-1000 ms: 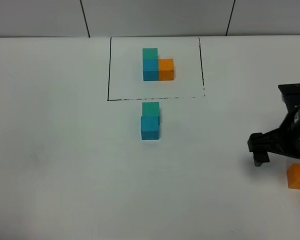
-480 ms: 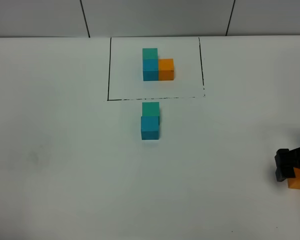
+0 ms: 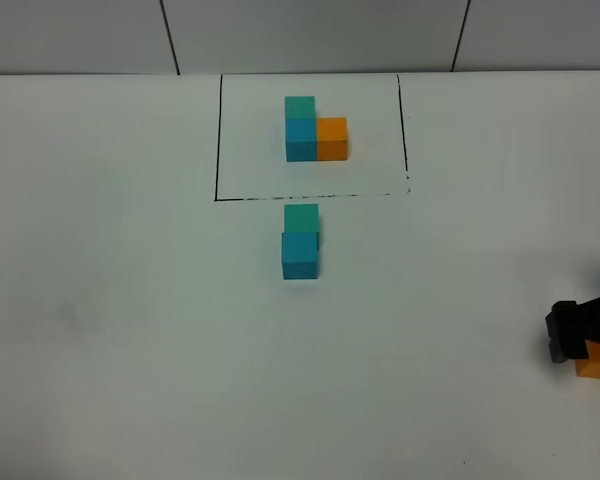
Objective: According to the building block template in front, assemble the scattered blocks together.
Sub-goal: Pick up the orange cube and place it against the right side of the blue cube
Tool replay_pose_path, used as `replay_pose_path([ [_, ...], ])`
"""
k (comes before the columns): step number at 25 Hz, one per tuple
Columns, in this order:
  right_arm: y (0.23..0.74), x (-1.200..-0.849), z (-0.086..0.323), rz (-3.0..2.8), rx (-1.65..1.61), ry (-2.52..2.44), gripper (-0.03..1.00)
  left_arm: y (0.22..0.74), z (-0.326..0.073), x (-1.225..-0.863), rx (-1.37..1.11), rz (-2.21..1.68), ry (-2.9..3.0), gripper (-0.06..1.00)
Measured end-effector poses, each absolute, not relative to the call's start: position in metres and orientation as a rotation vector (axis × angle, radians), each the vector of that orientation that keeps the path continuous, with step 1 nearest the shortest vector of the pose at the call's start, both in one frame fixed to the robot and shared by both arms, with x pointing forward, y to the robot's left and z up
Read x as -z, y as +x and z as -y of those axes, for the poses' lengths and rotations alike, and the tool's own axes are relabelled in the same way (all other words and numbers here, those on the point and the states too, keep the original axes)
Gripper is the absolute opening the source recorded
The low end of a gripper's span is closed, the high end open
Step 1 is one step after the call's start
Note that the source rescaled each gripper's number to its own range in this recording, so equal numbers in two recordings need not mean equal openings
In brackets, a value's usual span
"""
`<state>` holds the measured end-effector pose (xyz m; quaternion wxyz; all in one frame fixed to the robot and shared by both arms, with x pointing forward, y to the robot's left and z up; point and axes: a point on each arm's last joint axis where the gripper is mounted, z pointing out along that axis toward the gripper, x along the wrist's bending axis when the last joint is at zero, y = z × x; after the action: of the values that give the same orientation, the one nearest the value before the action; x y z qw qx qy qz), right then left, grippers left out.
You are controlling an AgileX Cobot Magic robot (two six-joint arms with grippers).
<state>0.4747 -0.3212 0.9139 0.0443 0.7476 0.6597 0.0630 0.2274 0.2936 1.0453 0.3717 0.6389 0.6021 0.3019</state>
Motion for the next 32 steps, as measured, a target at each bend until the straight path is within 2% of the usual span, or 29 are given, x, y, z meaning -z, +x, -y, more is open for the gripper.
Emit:
replay_pose_path([
  [10, 0.476, -0.896, 0.319, -2.022, -0.152, 2.372, 0.76, 0.227, -0.294, -1.045, -0.774, -1.544, 1.638, 0.82],
  [13, 0.477, -0.894, 0.319, -2.022, -0.148, 2.374, 0.70, 0.227, -0.294, -1.045, -0.774, -1.544, 1.638, 0.82],
  [15, 0.477, -0.893, 0.319, -2.022, -0.148, 2.375, 0.61, 0.227, -0.294, -1.045, -0.774, -1.544, 1.638, 0.82],
  [17, 0.477, -0.892, 0.319, -2.021, -0.148, 2.375, 0.46, 0.227, -0.294, -1.045, -0.774, -1.544, 1.638, 0.82],
  [19, 0.477, -0.892, 0.319, -2.021, -0.148, 2.375, 0.26, 0.227, -0.294, -1.045, -0.774, -1.544, 1.638, 0.82],
  [21, 0.478, -0.893, 0.320, -2.010, -0.149, 2.384, 0.00, 0.227, -0.294, -1.045, -0.774, -1.544, 1.638, 0.82],
  [27, 0.489, -0.906, 0.322, -2.134, -0.054, 2.257, 0.01, 0.227, -0.294, -1.045, -0.774, -1.544, 1.638, 0.82],
  [32, 0.502, -0.920, 0.295, -2.605, 0.087, 1.609, 0.01, 0.227, -0.294, -1.045, -0.774, -1.544, 1.638, 0.82],
])
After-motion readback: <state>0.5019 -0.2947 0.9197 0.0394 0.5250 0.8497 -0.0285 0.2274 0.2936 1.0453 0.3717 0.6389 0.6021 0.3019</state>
